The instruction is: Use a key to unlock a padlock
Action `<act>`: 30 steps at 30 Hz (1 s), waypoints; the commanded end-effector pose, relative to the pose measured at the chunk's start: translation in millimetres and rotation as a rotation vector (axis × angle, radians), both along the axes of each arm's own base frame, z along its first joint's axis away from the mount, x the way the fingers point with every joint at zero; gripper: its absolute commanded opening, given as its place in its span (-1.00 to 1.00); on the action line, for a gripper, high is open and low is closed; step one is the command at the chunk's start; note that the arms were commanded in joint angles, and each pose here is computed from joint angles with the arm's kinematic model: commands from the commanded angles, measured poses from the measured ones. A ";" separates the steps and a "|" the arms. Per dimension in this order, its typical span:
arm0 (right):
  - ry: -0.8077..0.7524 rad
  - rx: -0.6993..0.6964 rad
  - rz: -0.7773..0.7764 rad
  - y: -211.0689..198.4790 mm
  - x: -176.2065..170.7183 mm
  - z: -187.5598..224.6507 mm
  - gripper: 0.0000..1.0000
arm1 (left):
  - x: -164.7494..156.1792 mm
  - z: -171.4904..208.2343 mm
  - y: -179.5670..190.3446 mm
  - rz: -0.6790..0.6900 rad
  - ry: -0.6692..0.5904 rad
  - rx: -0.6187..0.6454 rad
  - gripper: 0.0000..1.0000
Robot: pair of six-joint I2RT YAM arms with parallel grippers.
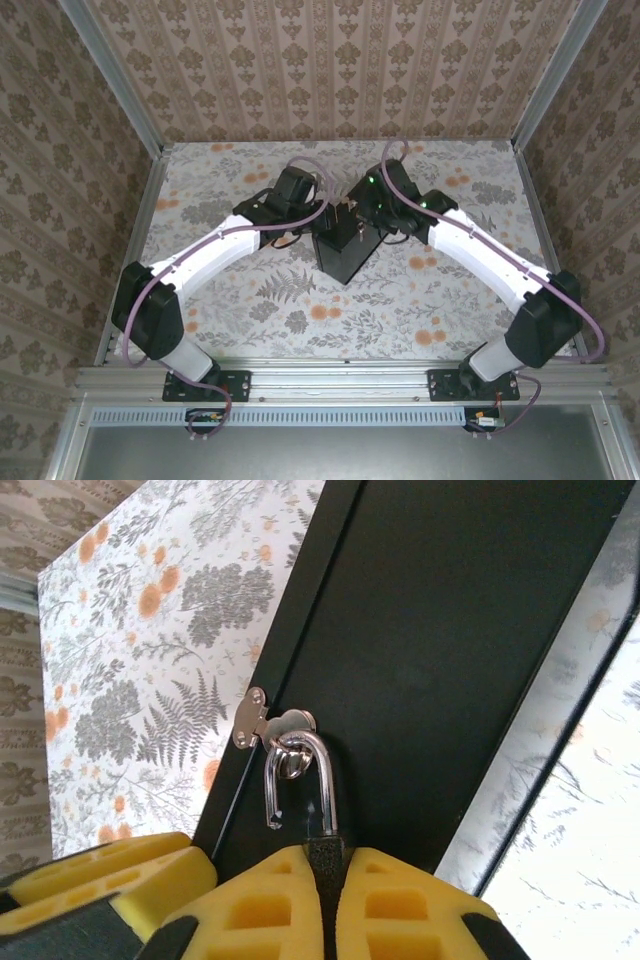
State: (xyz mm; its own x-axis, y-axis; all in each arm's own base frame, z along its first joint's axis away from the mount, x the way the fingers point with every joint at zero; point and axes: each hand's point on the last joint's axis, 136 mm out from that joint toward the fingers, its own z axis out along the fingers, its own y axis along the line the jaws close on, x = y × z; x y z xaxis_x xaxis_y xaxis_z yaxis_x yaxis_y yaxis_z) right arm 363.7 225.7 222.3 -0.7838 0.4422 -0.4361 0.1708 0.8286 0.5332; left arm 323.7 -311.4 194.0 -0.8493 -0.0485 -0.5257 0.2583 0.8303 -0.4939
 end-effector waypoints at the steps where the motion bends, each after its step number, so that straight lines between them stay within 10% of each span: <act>1: 0.036 0.143 0.283 51.1 -24.9 23.3 -0.57 | -8.1 -11.0 -18.5 -0.047 0.055 -0.035 -0.40; 6: 0.136 0.115 0.296 44.8 -36.9 -11.1 -0.51 | -7.1 -14.5 -15.0 -0.040 0.059 -0.031 -0.39; 17: 0.173 -0.045 0.305 20.0 -40.5 -19.7 -1.00 | -5.3 -9.0 -12.0 -0.038 0.045 -0.019 -0.39; 27: 0.229 -0.058 0.404 27.4 -47.3 -35.5 -0.55 | -5.0 -7.6 -12.1 -0.046 0.044 -0.018 -0.40; 30: 0.227 -0.075 0.410 27.3 -45.0 -36.9 -0.88 | -4.8 -6.4 -12.4 -0.048 0.042 -0.019 -0.40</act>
State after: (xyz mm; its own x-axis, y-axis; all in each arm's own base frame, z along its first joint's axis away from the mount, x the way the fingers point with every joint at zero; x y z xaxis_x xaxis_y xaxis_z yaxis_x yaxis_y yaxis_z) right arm 348.2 225.8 209.1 -0.9030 0.1693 -0.3949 -0.0108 0.9099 0.4147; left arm 317.9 -316.0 194.6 -0.8639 -0.0324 -0.5026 0.2729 0.8087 -0.5211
